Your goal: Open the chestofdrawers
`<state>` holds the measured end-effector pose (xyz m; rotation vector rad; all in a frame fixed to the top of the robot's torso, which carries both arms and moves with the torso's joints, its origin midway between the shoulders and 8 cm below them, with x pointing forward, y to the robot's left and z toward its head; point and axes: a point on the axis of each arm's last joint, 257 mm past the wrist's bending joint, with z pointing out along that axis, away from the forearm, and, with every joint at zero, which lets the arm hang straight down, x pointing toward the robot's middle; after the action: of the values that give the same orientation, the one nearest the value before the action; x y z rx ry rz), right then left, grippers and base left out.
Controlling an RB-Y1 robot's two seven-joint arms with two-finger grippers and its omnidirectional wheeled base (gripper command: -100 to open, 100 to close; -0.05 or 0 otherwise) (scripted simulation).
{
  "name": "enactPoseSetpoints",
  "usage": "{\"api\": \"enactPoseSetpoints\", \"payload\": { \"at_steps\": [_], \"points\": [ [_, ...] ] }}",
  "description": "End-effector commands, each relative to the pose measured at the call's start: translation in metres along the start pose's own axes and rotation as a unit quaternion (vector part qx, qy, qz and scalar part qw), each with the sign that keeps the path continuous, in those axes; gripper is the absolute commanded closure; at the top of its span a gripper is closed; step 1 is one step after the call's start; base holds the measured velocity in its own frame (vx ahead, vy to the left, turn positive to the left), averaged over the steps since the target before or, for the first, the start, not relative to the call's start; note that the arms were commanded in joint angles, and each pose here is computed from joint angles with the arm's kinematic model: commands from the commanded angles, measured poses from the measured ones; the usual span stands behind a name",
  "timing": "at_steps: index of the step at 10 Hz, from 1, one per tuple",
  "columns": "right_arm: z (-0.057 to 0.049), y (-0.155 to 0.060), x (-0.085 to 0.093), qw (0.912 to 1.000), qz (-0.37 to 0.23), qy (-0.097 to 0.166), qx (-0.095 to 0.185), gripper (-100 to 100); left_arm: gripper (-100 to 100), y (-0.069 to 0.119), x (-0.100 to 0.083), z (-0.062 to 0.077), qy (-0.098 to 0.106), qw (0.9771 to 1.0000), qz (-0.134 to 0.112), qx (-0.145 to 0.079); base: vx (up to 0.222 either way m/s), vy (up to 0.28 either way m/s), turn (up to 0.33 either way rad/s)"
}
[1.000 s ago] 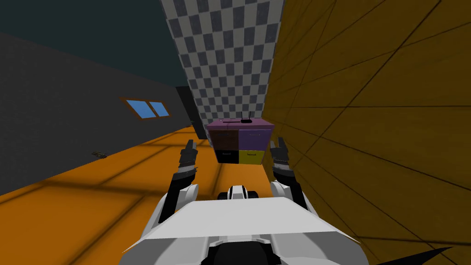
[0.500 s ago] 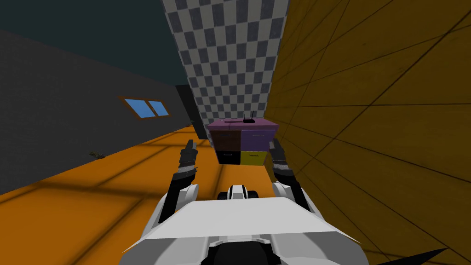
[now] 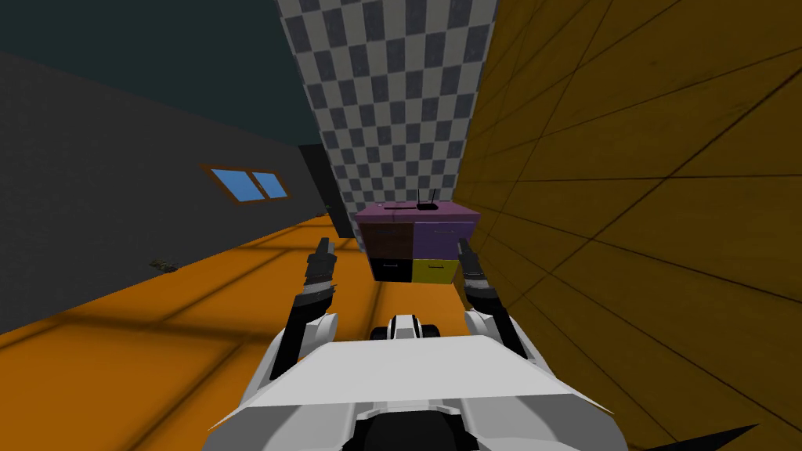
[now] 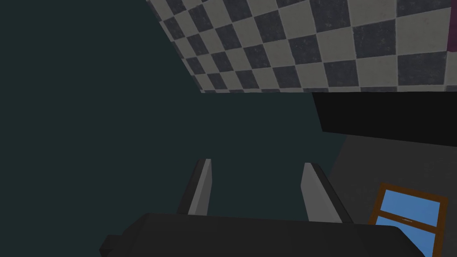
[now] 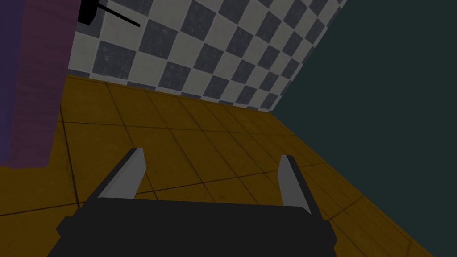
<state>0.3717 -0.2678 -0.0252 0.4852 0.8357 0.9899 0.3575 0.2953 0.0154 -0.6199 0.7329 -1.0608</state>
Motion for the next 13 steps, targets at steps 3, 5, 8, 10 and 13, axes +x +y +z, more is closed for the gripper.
{"api": "enactPoseSetpoints", "payload": {
  "at_steps": [3, 5, 8, 10, 13],
  "points": [
    [-0.002, -0.016, 0.009, 0.9971, -0.072, 0.018, 0.013, -100, 0, 0.000, 0.000, 0.000, 0.000, 1.0000, 0.000, 0.000, 0.064, 0.075, -0.003],
    [-0.003, -0.024, 0.012, 0.9941, -0.104, 0.025, 0.018, -100, 0, 0.000, 0.000, 0.000, 0.000, 1.0000, 0.000, 0.000, 0.067, 0.089, -0.004],
    [-0.004, -0.032, 0.016, 0.9888, -0.144, 0.031, 0.023, -100, 0, 0.000, 0.000, 0.000, 0.000, 1.0000, 0.000, 0.000, 0.060, 0.064, -0.004],
    [-0.005, -0.040, 0.020, 0.9837, -0.173, 0.038, 0.028, -100, 0, 0.000, 0.000, 0.000, 0.000, 1.0000, 0.000, 0.000, 0.064, 0.086, -0.007],
    [-0.006, -0.048, 0.024, 0.9751, -0.215, 0.046, 0.033, -100, 0, 0.000, 0.000, 0.000, 0.000, 1.0000, 0.000, 0.000, 0.051, 0.064, -0.005]
  ]
}}
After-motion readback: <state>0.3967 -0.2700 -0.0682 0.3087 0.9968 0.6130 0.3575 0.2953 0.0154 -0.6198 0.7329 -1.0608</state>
